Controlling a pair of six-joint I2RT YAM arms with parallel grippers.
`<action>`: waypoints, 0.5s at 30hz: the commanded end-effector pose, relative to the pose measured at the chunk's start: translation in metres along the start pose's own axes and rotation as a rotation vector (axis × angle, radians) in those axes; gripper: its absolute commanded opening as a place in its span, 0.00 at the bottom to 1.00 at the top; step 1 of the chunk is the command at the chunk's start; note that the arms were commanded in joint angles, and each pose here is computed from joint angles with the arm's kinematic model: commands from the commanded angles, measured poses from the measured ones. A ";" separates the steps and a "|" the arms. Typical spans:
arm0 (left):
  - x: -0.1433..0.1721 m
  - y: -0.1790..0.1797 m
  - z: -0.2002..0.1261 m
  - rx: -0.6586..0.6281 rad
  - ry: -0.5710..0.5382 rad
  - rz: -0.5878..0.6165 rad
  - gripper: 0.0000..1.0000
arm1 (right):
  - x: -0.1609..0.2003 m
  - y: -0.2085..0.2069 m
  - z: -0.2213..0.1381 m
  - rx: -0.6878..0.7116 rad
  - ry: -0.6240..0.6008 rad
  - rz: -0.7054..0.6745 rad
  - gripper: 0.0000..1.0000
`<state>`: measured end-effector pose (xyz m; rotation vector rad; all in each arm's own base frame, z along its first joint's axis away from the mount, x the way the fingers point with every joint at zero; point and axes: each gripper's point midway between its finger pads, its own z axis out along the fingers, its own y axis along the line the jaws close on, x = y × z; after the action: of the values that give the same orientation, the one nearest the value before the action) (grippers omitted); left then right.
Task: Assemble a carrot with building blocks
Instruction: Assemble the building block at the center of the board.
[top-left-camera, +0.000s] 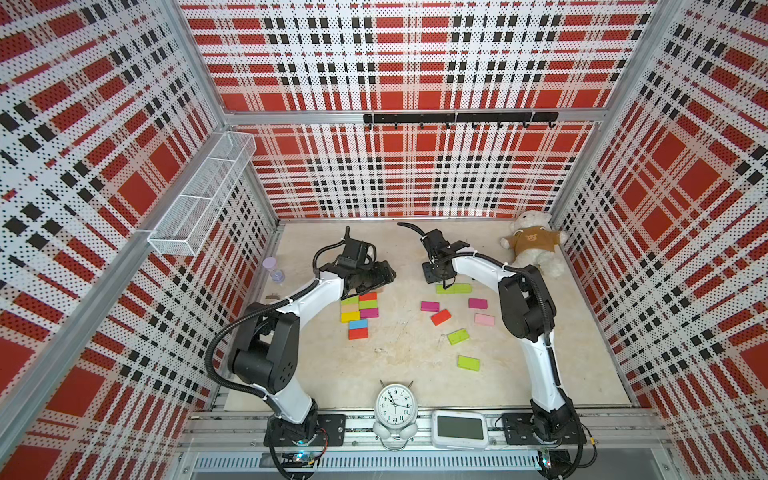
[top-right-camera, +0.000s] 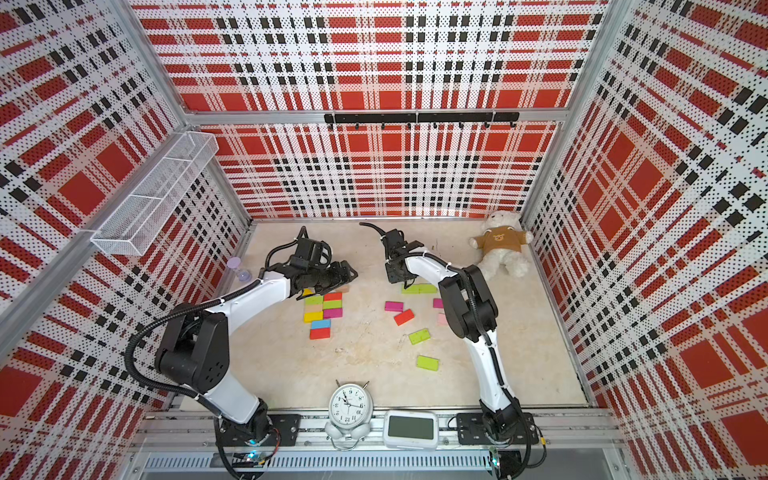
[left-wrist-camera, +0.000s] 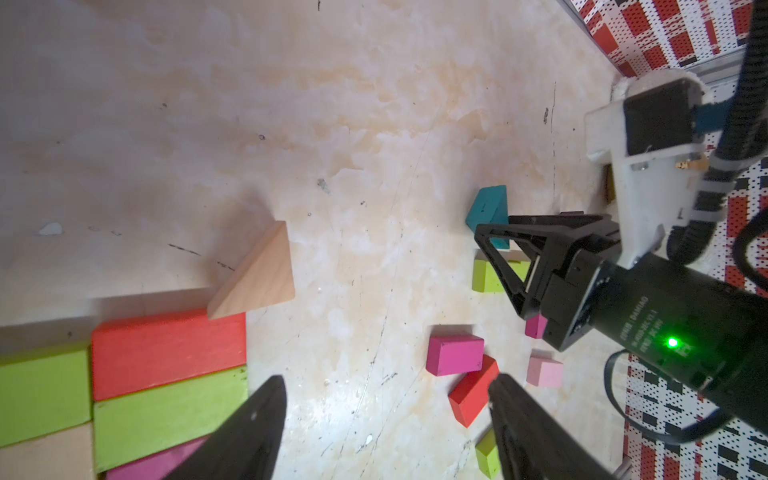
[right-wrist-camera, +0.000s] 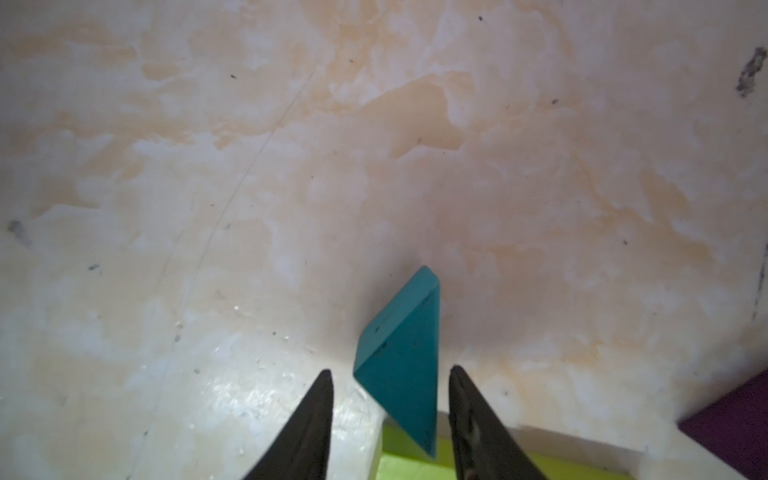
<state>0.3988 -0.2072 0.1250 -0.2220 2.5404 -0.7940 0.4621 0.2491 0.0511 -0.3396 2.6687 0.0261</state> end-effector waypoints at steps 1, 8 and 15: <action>-0.007 -0.018 0.007 0.016 -0.008 0.036 0.77 | -0.029 0.002 -0.044 -0.065 -0.112 0.047 0.55; -0.011 -0.044 0.042 0.042 0.011 0.058 0.70 | -0.042 -0.012 -0.075 -0.222 -0.183 0.164 0.54; -0.018 -0.072 0.092 0.073 0.027 0.067 0.60 | -0.044 -0.034 -0.049 -0.265 -0.160 0.233 0.35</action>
<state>0.4458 -0.2907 0.1076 -0.0973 2.5504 -0.8466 0.4821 0.2154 0.1289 -0.1008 2.5291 0.3833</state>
